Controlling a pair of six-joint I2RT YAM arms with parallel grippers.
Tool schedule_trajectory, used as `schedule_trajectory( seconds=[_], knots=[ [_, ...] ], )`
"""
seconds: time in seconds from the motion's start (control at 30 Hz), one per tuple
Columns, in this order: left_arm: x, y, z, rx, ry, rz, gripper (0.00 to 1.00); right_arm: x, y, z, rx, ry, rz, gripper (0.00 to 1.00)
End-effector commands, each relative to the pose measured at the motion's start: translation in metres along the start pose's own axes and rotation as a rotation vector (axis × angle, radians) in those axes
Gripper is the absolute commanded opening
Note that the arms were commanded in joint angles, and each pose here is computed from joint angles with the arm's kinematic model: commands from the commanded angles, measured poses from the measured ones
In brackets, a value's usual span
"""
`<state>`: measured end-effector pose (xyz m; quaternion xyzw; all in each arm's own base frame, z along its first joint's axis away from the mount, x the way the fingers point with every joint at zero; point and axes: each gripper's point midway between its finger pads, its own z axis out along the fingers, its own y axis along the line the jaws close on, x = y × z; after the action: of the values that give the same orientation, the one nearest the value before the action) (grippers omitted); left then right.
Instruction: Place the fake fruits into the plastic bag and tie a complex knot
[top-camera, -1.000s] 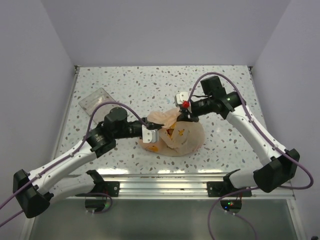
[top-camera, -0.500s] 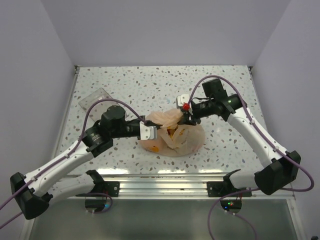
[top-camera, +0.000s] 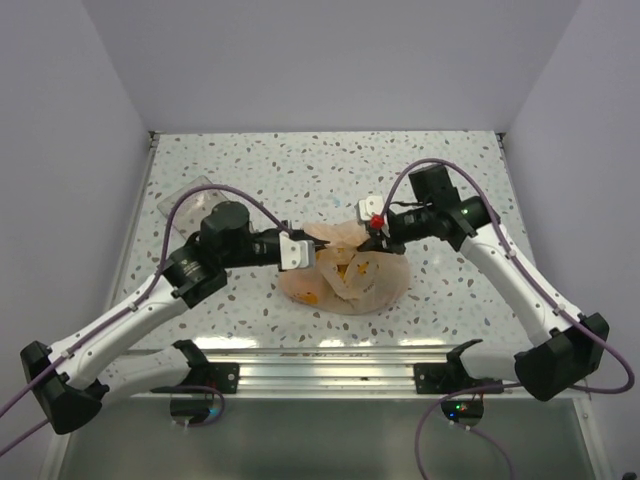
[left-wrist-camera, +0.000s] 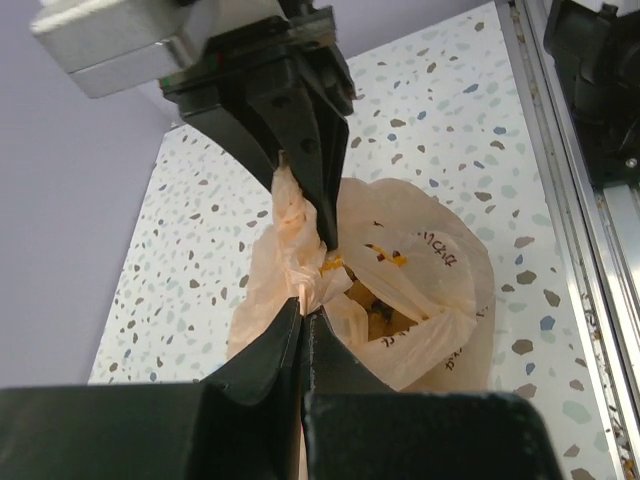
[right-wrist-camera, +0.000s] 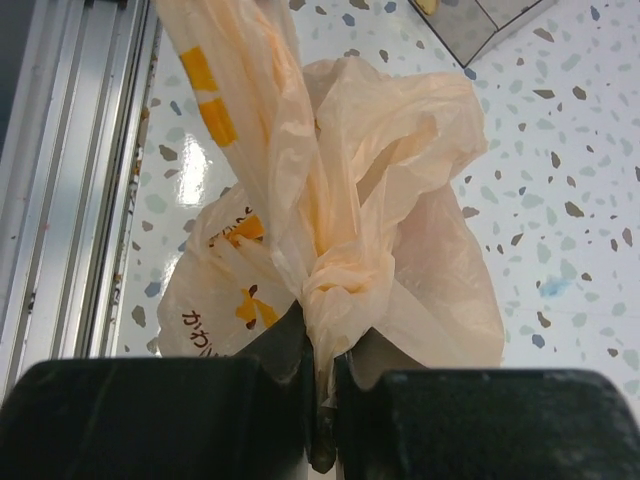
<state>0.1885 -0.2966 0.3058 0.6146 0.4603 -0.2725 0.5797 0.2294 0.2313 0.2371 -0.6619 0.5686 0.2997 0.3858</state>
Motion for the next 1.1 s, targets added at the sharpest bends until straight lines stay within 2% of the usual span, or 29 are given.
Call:
schedule_trajectory(
  seconds=[0.0, 0.13, 0.23, 0.53, 0.63, 0.73, 0.83, 1.07],
  knots=[
    [-0.052, 0.035, -0.004, -0.101, -0.126, 0.026, 0.0, 0.006, 0.002, -0.006, 0.029, 0.024, -0.039, 0.06],
    [-0.062, 0.064, -0.002, -0.218, -0.134, -0.027, 0.0, 0.012, 0.002, -0.006, 0.04, 0.036, -0.07, 0.05],
    [-0.043, 0.092, 0.007, -0.351, -0.079, -0.079, 0.0, 0.013, 0.003, -0.006, 0.037, 0.037, -0.108, 0.04],
    [0.01, 0.139, 0.038, -0.426, 0.03, -0.284, 0.0, 0.014, -0.001, -0.008, 0.056, 0.044, -0.264, 0.0],
    [0.037, 0.147, 0.049, -0.385, 0.108, -0.351, 0.0, 0.014, -0.003, -0.008, 0.064, 0.04, -0.309, 0.0],
    [0.064, 0.141, 0.064, -0.268, 0.183, -0.43, 0.0, 0.013, -0.008, -0.007, 0.077, 0.038, -0.345, 0.0],
    [0.088, 0.118, 0.078, -0.123, 0.249, -0.49, 0.0, 0.011, -0.013, -0.005, 0.088, 0.031, -0.375, 0.0],
    [0.143, 0.067, 0.09, 0.106, 0.378, -0.569, 0.0, 0.01, -0.021, -0.005, 0.112, 0.036, -0.472, 0.0]
  ],
)
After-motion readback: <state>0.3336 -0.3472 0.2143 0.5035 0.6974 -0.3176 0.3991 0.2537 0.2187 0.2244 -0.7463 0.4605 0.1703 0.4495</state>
